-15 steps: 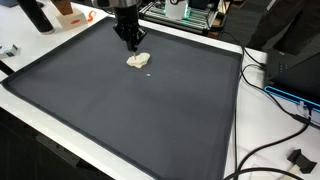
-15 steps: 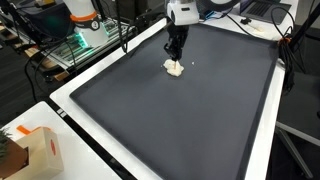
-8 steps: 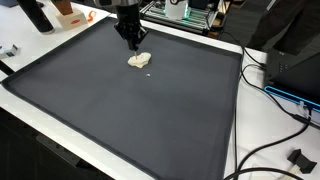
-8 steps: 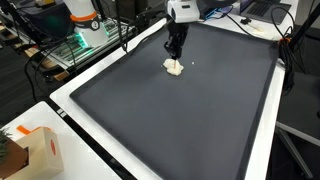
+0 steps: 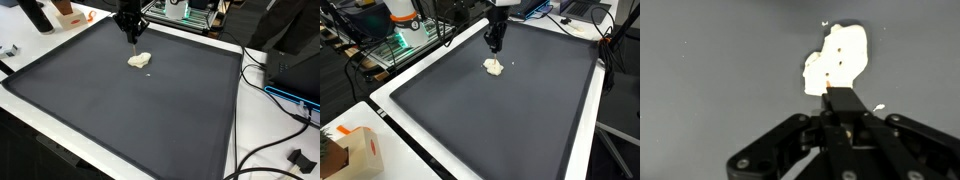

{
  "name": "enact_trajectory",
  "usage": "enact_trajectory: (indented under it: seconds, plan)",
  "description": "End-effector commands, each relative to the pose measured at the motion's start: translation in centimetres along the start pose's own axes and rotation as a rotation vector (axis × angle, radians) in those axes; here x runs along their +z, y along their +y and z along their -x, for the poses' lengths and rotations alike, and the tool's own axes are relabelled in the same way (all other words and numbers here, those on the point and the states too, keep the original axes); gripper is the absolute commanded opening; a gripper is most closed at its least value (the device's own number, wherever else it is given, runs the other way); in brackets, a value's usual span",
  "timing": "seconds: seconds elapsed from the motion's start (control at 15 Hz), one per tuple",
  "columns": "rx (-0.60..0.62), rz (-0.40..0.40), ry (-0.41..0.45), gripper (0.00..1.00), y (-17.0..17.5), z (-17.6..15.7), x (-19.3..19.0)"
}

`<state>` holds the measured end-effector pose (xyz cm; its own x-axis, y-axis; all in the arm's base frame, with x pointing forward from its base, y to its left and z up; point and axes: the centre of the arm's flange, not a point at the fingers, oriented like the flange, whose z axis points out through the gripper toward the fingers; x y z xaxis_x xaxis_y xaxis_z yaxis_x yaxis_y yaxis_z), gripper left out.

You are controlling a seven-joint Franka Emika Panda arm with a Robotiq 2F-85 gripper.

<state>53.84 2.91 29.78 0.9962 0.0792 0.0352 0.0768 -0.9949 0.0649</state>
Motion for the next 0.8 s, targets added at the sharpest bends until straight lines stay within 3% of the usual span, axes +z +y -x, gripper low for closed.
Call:
enact_trajectory:
  seconds: [0.0, 0.73]
  plan:
    - [-0.032, 0.02, -0.024, 0.03, -0.2, 0.8, -3.1]
    - [-0.118, -0.017, -0.005, 0.03, -1.7, 3.7, -7.0]
